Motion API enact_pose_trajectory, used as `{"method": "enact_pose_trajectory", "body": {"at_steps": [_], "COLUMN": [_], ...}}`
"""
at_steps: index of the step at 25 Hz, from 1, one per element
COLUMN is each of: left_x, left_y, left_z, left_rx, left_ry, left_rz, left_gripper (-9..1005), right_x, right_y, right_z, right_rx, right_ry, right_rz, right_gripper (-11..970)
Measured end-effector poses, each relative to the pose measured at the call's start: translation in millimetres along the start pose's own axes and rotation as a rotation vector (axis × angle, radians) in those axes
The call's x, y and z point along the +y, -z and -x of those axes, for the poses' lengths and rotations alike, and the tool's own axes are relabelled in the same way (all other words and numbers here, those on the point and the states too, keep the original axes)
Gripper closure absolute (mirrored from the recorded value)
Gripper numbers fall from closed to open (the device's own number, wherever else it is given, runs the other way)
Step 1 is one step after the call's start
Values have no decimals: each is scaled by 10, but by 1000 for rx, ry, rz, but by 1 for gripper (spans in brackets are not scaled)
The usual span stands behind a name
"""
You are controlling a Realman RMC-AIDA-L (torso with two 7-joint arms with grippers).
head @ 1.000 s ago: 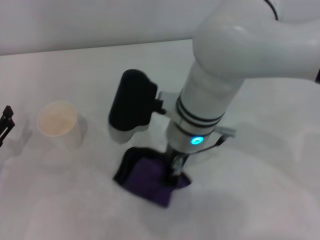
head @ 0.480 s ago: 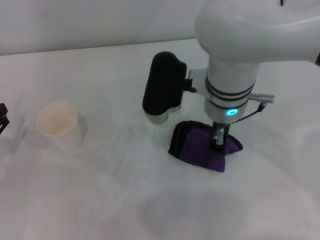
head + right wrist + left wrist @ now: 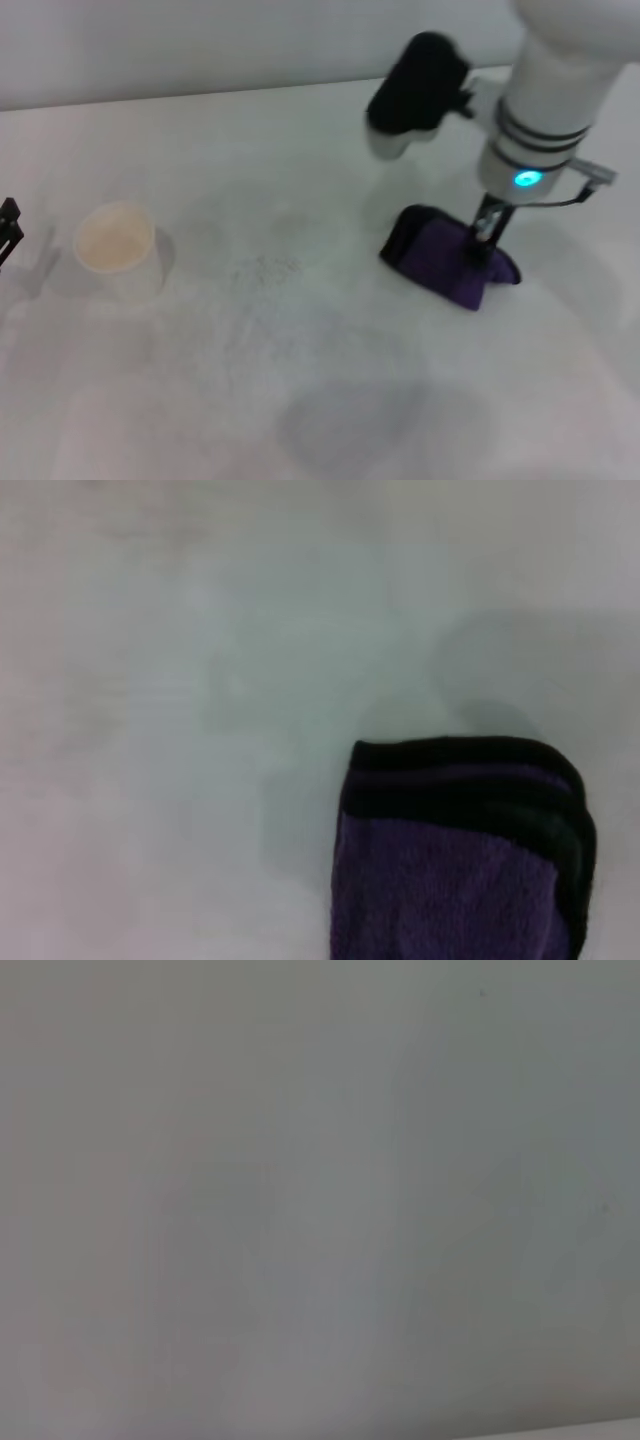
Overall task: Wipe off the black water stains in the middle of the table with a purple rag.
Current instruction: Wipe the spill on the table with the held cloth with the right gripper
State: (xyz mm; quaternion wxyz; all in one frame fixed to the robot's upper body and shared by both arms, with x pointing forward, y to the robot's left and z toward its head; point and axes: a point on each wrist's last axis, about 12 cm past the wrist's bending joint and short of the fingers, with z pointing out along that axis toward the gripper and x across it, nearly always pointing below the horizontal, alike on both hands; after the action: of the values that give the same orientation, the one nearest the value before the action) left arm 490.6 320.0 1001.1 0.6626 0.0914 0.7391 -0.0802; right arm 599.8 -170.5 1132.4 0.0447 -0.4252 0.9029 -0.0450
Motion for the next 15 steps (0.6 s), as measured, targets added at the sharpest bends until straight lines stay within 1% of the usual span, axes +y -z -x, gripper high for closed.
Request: {"method": "enact_pose_trajectory", "body": {"at_steps": [4,6,11,15], "left_x": [1,2,9,6], "left_y": [-28,-32,-37,-50], "left_z": [18,21,27,36], "left_rx": [-4,-5,-6,-8], "left_ry": [-4,-4,-6,-9], "left_rz": [-5,-5,-6,-9], "left_gripper": [161,161,161,161], "right_x": [-275,-378,-570,-660], "right_y": [-1,-14,-55,-110], "right_z": [-214,-328,-617,-834], "right_rx": [-6,-4,-4,-9], "right_ry": [-134,-193,-324,-410], "right_rz": [-15,-16,7,32], "right_gripper": [843,843,842,842]}}
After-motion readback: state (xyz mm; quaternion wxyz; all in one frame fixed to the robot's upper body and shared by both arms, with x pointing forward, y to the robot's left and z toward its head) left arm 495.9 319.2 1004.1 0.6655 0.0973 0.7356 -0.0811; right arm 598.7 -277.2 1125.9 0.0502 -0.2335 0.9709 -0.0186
